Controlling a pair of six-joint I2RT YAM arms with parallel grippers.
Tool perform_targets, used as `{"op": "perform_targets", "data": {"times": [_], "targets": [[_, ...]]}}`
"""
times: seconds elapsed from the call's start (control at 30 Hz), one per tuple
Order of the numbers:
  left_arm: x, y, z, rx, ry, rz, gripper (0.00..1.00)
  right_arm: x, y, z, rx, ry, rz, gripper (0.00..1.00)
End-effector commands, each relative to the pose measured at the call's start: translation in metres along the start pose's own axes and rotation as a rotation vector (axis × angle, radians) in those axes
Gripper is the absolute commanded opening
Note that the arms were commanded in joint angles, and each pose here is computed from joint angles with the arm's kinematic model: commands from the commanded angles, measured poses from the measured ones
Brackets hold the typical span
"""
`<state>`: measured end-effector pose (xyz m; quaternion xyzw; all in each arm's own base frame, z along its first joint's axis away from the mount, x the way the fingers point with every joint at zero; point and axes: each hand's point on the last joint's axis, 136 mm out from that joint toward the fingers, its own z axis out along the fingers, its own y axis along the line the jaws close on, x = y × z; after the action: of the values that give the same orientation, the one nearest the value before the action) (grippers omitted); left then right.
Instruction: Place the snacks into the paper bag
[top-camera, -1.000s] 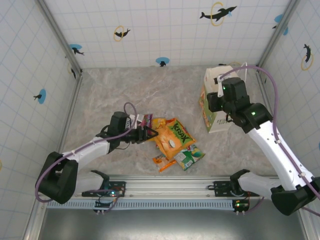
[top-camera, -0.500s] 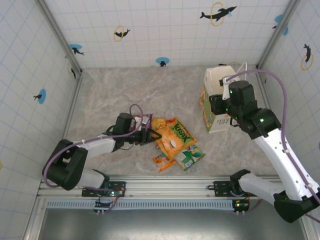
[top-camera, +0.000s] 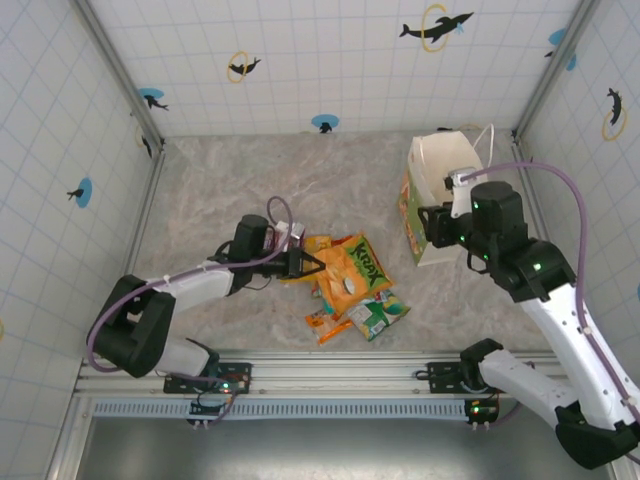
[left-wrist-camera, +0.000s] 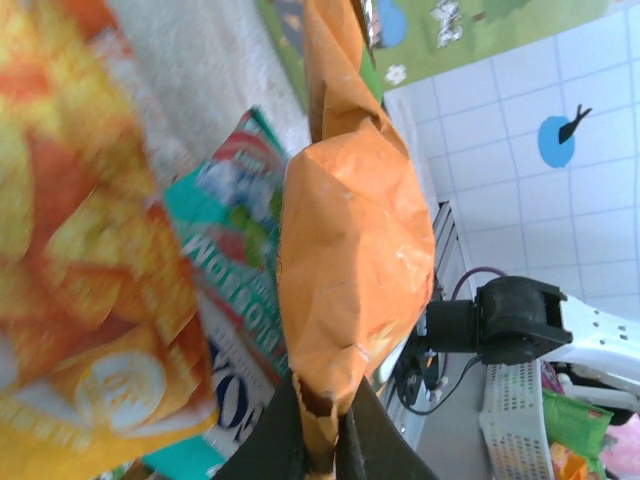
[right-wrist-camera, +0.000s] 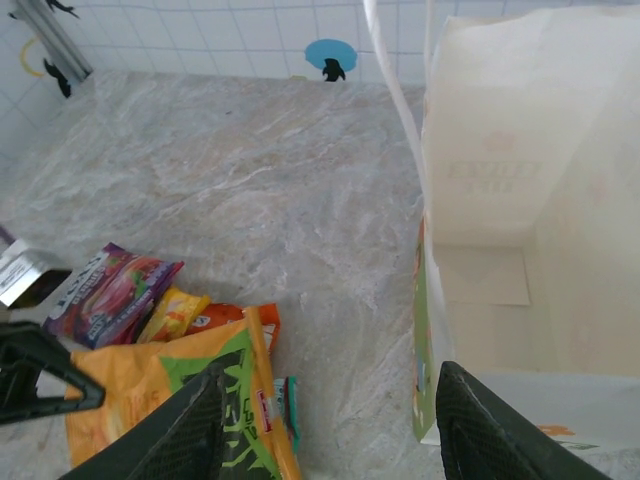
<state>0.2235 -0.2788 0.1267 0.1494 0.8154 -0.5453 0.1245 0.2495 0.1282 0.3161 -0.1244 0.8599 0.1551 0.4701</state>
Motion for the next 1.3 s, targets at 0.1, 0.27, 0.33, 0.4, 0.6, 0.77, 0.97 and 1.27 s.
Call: {"op": "perform_targets", "data": {"times": [0.1,0.27,0.33,0.4,0.6,0.77,0.97,1.27], "targets": [[-0.012,-0.022,-0.009,-0.052,0.059,0.22,0.0,-0.004,0.032,-0.018,-0.196,-0.078,-0.129,0.56],[-0.02,-0.048,-0.026,-0.093,0.108,0.459,0.0,0.003,0.042,-0.014,-0.249,0.001,-0.205,0.56],[-0.024,-0.057,-0.034,-0.12,0.138,0.549,0.0,0.005,0.046,-0.009,-0.269,0.029,-0.238,0.57],[-0.031,-0.07,-0.044,-0.144,0.15,0.637,0.0,0.004,0.052,-0.005,-0.293,0.052,-0.268,0.57],[-0.042,-0.105,-0.07,-0.186,0.105,0.91,0.0,-0.007,0.08,0.0,-0.406,0.035,-0.409,0.59],[-0.04,-0.109,-0.082,-0.245,0.079,1.056,0.0,-0.007,0.119,0.001,-0.538,-0.042,-0.664,0.75],[-0.035,-0.123,-0.089,-0.234,0.047,1.137,0.0,0.001,0.145,0.026,-0.63,0.017,-0.813,0.85],[-0.024,-0.132,-0.088,-0.18,0.001,1.211,0.0,0.024,0.15,0.058,-0.667,0.073,-0.891,0.89]]}}
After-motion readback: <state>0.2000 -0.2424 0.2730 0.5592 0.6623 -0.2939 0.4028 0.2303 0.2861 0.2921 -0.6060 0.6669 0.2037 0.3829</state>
